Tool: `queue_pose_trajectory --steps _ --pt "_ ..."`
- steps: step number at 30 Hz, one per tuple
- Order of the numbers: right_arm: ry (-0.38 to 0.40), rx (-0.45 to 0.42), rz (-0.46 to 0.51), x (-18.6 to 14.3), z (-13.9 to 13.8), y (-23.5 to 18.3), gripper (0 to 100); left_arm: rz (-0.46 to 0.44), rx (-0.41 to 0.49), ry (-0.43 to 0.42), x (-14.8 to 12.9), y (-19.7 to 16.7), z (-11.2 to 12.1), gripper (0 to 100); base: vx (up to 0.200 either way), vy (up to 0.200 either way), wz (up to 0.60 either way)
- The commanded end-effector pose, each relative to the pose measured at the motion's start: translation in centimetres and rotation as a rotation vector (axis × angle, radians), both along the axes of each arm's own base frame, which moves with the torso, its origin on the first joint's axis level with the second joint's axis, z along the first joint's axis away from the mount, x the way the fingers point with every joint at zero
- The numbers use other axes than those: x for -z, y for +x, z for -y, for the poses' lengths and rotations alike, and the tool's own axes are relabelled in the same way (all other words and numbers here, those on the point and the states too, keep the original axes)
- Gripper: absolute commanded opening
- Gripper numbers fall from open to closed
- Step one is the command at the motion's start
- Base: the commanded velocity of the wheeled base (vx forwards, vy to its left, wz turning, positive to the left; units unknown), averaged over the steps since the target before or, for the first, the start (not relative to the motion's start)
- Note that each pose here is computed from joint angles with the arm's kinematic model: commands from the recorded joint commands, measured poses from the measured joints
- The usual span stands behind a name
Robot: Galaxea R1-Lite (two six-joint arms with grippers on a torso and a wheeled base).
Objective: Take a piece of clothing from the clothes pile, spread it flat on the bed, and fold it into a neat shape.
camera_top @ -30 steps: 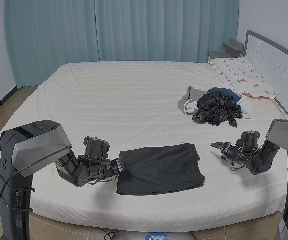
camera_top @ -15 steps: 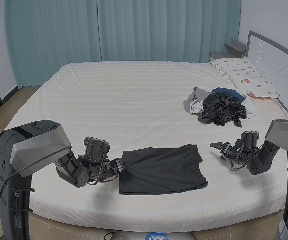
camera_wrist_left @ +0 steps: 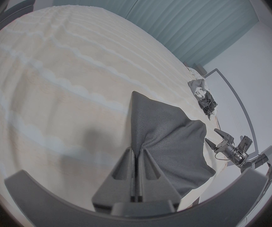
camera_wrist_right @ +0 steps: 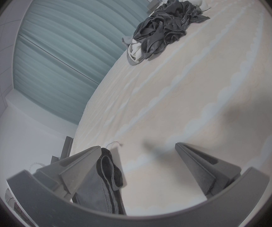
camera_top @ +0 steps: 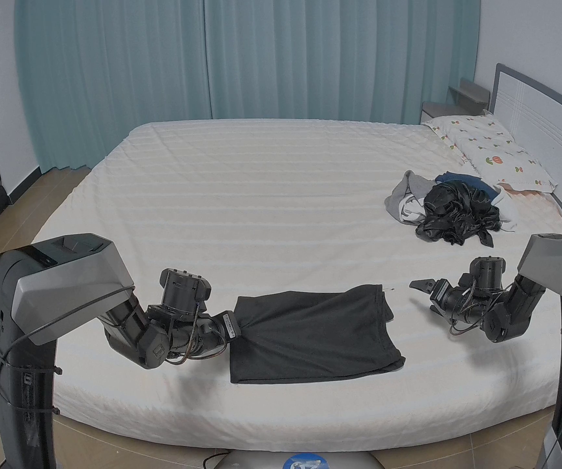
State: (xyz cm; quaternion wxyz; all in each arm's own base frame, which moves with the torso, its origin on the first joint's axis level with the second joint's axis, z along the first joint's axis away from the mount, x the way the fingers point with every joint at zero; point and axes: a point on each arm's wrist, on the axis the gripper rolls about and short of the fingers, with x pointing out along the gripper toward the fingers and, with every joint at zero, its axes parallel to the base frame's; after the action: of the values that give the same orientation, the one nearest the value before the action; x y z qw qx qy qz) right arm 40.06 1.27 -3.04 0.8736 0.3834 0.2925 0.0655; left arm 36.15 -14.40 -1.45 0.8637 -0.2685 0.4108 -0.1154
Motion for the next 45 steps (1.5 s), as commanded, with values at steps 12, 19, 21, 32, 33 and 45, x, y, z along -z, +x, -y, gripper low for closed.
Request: queue_pose_trajectory --steps 12,19,21,32,33,45 --pt "0.000 -0.003 0.002 -0.1 -0.1 0.0 100 -0.008 -0.006 0.003 -0.3 -0.5 -0.5 0 0.000 0.200 0.00" --pt "0.000 -0.001 0.002 -0.1 0.0 0.0 100 -0.017 -0.007 0.005 -0.2 -0.7 -0.5 0 0.000 0.200 0.00" --pt "0.000 -0.001 0.002 -0.1 0.0 0.0 100 -0.018 -0.007 0.006 -0.1 -0.8 -0.5 0 0.000 0.200 0.00" --pt "0.000 -0.003 0.003 -0.1 -0.1 0.0 100 -0.031 0.002 0.011 0.1 -1.2 -0.3 0 0.000 0.145 0.00" --pt "0.000 -0.003 0.003 -0.1 -0.1 0.0 100 -0.034 0.005 0.012 0.2 -1.3 -0.3 0 0.000 0.000 0.00" --pt "-0.002 0.000 0.002 -0.1 0.0 0.0 100 -0.017 0.002 -0.003 0.2 -1.5 -0.3 0 0.000 0.000 0.00"
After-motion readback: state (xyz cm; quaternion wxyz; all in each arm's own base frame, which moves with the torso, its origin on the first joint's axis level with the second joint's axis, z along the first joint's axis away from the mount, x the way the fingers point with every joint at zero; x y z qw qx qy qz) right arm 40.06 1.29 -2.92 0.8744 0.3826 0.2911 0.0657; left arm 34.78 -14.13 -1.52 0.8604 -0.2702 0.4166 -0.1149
